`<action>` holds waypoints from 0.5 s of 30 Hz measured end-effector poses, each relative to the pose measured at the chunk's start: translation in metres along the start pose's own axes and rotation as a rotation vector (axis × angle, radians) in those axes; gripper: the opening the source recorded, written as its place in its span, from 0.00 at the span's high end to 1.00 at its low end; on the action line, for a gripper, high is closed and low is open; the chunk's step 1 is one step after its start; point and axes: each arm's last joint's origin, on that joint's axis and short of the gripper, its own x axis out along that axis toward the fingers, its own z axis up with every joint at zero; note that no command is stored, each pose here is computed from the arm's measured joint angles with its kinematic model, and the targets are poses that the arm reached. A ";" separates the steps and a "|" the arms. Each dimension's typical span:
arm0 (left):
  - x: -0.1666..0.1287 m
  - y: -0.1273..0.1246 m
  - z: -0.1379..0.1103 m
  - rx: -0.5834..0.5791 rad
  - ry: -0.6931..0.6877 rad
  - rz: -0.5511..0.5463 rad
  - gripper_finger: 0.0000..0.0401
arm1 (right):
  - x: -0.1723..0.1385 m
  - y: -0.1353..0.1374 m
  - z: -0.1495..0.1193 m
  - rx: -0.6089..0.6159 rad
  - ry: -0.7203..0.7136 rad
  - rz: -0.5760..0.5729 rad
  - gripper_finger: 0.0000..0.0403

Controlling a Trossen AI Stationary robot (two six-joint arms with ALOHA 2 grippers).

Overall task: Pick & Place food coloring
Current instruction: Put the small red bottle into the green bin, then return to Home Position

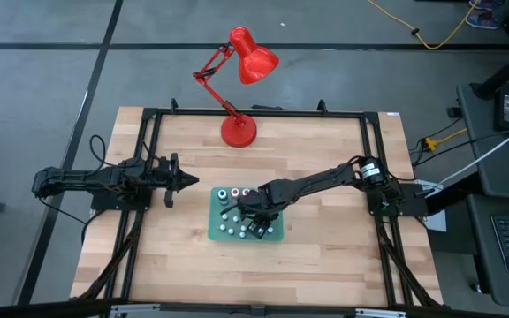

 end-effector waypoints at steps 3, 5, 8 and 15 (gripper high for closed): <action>0.000 0.000 0.000 0.000 0.000 0.000 0.98 | -0.001 0.000 0.000 0.001 0.000 -0.001 0.63; 0.000 0.000 0.000 0.000 0.000 0.000 0.98 | -0.007 0.003 0.000 -0.006 0.002 -0.004 0.63; 0.000 0.000 0.000 0.000 0.000 0.000 0.97 | -0.020 0.010 0.001 -0.038 -0.045 -0.033 0.63; 0.000 0.000 0.000 0.000 0.000 0.000 0.97 | -0.065 0.016 0.001 -0.146 -0.163 -0.248 0.62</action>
